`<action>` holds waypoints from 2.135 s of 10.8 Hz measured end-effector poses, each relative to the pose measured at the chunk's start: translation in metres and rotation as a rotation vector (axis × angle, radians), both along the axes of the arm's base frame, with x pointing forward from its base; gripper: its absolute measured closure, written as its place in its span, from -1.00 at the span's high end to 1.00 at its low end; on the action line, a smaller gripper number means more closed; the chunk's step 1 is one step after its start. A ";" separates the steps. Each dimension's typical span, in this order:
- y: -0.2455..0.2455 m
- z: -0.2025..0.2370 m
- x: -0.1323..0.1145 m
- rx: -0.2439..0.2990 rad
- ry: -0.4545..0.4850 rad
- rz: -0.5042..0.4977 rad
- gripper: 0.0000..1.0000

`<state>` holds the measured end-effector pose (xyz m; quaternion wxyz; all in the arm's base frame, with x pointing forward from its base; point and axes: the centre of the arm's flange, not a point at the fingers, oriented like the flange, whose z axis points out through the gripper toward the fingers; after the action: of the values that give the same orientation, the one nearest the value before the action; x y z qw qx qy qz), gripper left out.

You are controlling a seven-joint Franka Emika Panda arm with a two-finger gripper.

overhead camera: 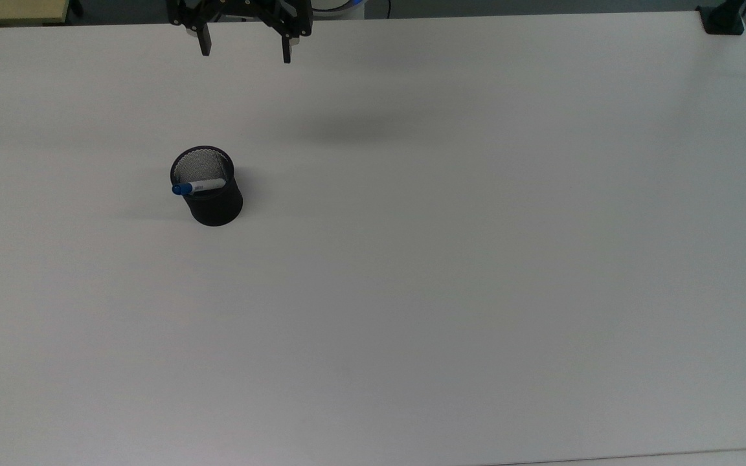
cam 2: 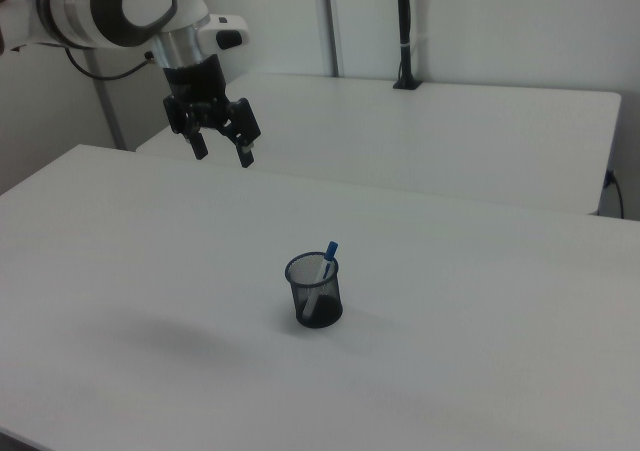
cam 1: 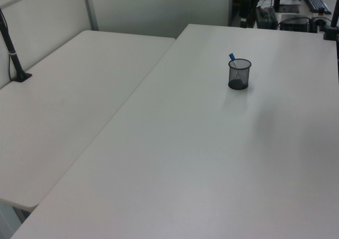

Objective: Remove the marker

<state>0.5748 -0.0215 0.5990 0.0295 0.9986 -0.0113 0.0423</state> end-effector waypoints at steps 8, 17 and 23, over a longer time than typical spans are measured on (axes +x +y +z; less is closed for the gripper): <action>0.000 0.000 0.000 0.000 0.000 0.001 1.00; -0.077 -0.019 -0.008 -0.074 0.090 0.203 1.00; -0.136 -0.100 0.018 -0.092 -0.018 0.063 1.00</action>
<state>0.5927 -0.1574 0.4985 0.0738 0.9956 0.0217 0.0528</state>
